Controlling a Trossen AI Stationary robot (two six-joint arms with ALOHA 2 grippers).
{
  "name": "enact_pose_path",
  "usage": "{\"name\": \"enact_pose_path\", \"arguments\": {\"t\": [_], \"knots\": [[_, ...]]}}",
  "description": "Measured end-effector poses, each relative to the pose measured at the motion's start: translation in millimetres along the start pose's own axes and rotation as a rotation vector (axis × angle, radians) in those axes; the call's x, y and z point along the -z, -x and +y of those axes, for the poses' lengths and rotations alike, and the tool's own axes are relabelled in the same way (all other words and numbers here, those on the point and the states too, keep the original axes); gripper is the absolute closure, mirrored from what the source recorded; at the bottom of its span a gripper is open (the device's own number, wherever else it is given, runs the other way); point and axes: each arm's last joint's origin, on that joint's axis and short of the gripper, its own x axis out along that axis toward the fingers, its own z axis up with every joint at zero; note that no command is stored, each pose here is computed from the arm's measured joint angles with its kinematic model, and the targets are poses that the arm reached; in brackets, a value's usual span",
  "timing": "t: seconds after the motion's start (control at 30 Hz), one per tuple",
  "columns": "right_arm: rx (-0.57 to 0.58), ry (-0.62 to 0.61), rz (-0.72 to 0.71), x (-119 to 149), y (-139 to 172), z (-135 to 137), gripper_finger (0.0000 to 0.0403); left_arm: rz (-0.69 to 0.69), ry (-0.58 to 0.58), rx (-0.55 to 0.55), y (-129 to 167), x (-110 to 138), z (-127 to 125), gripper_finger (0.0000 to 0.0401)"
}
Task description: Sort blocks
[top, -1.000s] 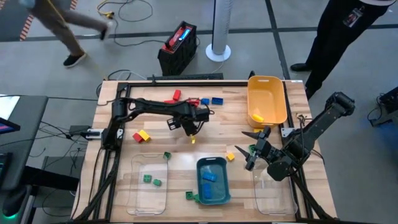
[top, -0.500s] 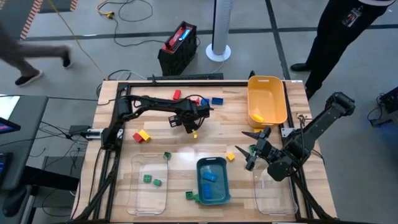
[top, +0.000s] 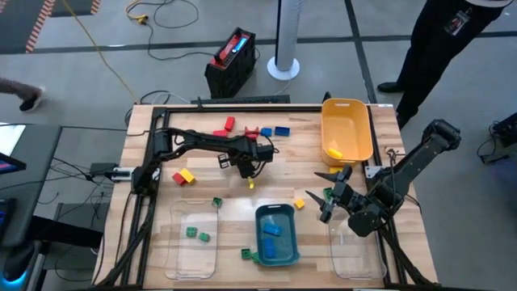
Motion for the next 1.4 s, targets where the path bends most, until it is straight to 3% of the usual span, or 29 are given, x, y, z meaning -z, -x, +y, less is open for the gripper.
{"name": "enact_pose_path", "arguments": {"t": [0.17,0.23,0.4,0.53,0.7,0.87,1.0,1.13,1.27,1.4], "knots": [[0.002,0.005,0.001,0.4,0.0,-0.3,0.0088,-0.031,0.086,-0.136,61.3,1.0,-12.6,0.0269],[0.003,0.005,0.000,0.4,0.0,-0.3,0.0088,-0.107,0.134,-0.195,90.8,-5.1,-22.4,0.0269],[0.012,0.001,0.000,0.1,-1.4,-1.1,0.0088,-0.415,0.284,-0.360,161.9,-38.2,-48.0,0.0269],[0.020,-0.012,0.002,-0.2,-3.1,-1.9,0.0088,-0.670,0.328,-0.431,201.0,-72.0,-64.8,0.0269],[0.019,-0.019,0.002,-0.1,-3.1,-1.8,0.0088,-1.021,0.372,-0.431,232.6,-114.4,-74.0,0.0269],[0.026,-0.028,0.003,-0.6,-4.8,-2.5,0.0088,-1.125,0.359,-0.441,230.1,-151.8,-69.6,0.0269],[0.034,-0.040,0.001,-1.7,-7.0,-3.2,0.0088,-1.165,0.400,-0.373,209.7,-171.2,-55.7,0.0269],[0.029,-0.046,0.000,-2.1,-6.7,-2.7,0.0088,-1.093,0.559,-0.242,173.1,-170.6,-33.2,0.0269],[0.028,-0.044,0.000,-2.2,-6.7,-2.6,0.0088,-1.032,0.707,-0.153,163.1,-158.5,-9.5,0.0269],[0.029,-0.033,0.002,-1.8,-6.7,-2.9,0.0088,-0.915,0.785,-0.009,147.1,-165.3,3.1,0.0269]]}}
